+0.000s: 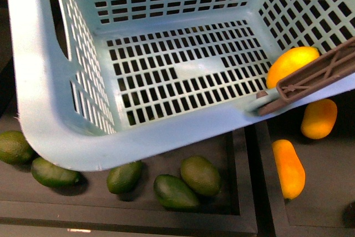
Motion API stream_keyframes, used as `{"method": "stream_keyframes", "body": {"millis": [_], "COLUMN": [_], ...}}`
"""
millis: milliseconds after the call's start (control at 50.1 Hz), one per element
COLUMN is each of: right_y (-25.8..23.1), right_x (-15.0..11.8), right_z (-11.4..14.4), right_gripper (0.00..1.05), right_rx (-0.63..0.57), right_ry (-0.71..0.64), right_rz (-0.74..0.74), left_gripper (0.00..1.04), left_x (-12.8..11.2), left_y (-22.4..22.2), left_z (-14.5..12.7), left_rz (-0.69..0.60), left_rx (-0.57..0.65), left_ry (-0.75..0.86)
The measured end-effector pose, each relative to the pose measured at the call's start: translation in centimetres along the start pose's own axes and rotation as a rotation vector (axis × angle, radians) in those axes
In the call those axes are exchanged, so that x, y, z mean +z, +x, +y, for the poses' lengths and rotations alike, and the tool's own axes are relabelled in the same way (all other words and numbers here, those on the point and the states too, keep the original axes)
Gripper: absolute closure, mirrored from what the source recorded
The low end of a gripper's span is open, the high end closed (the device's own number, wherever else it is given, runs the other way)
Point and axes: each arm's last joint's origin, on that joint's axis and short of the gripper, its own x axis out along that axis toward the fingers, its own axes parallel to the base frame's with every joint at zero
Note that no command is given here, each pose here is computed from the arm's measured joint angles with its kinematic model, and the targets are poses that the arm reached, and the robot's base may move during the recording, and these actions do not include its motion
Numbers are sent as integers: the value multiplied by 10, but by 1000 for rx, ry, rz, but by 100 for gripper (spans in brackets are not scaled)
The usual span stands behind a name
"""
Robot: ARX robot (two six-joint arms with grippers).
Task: Pick lemon and mango into basket
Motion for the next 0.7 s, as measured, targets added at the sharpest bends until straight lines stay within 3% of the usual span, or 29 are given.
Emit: {"method": "stream_keyframes", "body": {"millis": [319, 698], "right_y": [108, 172], "right_x": [-47, -69], "right_z": [12, 48], "right_gripper": [9, 9], "right_rx": [-15, -13], "right_ry": [-31, 9], "right_rz": [272, 345], "left_gripper": [100, 100], "left_x": [-1, -1], "left_y": [0, 0], "left_z": [-1, -1], "left_rz": [17, 17], "left_rx": [-11, -11], "left_ry": [-3, -3]}}
